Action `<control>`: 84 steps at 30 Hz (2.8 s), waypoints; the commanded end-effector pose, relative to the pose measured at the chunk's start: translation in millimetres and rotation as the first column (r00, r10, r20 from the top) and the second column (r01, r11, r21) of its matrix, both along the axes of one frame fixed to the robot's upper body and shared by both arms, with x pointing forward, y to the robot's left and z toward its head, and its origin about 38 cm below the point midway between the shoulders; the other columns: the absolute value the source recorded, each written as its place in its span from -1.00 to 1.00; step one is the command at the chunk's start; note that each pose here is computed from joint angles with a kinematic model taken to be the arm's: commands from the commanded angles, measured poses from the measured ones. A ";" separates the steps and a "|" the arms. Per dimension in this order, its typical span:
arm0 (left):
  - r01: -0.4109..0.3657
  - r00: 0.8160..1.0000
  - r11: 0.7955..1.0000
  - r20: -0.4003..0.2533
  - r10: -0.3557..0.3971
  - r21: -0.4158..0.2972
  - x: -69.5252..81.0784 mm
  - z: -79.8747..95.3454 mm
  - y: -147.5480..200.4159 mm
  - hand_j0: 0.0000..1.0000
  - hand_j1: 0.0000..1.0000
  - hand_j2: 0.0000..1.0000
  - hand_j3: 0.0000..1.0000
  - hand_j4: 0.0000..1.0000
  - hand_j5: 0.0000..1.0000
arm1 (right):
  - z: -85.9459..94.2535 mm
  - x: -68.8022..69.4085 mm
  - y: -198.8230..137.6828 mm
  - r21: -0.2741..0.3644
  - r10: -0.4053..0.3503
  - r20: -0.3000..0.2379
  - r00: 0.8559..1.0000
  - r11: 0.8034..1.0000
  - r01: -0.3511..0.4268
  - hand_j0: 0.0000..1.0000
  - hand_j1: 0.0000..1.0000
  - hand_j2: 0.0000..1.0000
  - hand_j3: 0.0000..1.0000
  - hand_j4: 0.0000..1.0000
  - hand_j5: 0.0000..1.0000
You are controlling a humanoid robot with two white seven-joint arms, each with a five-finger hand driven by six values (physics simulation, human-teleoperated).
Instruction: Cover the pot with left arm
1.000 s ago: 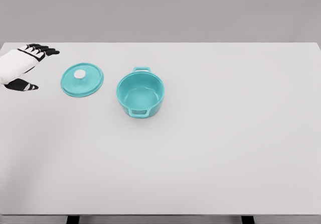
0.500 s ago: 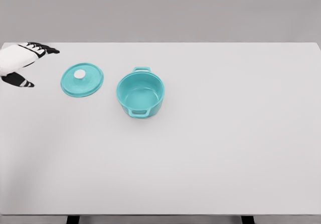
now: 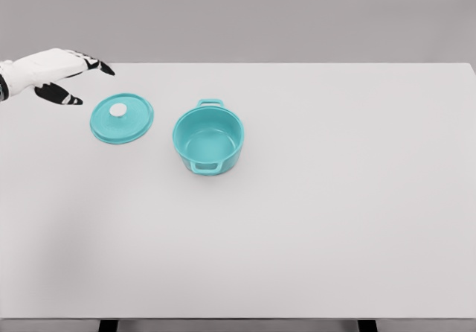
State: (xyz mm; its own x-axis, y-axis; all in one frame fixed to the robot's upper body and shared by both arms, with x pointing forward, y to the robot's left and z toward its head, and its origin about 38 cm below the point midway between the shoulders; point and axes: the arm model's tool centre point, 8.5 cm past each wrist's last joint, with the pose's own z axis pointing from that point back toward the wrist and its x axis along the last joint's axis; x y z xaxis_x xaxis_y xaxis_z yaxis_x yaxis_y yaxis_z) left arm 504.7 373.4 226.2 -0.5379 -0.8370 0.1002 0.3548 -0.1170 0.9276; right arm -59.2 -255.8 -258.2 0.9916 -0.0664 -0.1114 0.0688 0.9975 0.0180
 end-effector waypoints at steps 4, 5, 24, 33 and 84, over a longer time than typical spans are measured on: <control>0.010 1.000 1.000 -0.026 -0.010 -0.028 3.6 -12.7 -12.6 0.47 0.47 0.47 0.47 0.47 0.47 | -0.1 0.4 -0.1 0.000 -0.001 0.001 1.000 1.000 0.001 1.00 1.00 1.00 1.00 1.00 1.00; 0.006 0.999 0.999 -0.032 -0.007 -0.032 3.9 -14.9 -12.4 0.48 0.48 0.48 0.48 0.48 0.48 | 0.0 -0.1 0.1 0.000 0.000 0.000 1.000 1.000 0.000 1.00 1.00 1.00 1.00 1.00 1.00; -0.010 0.993 0.997 -0.120 0.000 -0.081 7.3 -53.8 -28.0 0.48 0.48 0.48 0.48 0.48 0.48 | 0.0 -0.1 0.1 0.000 0.000 0.000 1.000 1.000 0.000 1.00 1.00 1.00 1.00 1.00 1.00; -0.034 0.988 0.997 -0.156 0.023 -0.074 7.8 -66.6 -24.3 0.46 0.46 0.46 0.46 0.46 0.46 | 0.0 -0.1 0.1 0.000 0.000 0.000 1.000 1.000 0.000 1.00 1.00 1.00 1.00 1.00 1.00; -0.045 0.987 0.999 -0.152 0.046 0.008 17.4 -64.8 -25.6 0.46 0.46 0.46 0.46 0.46 0.46 | 0.0 -0.1 0.1 0.000 -0.001 0.000 1.000 1.000 0.001 1.00 1.00 1.00 1.00 1.00 1.00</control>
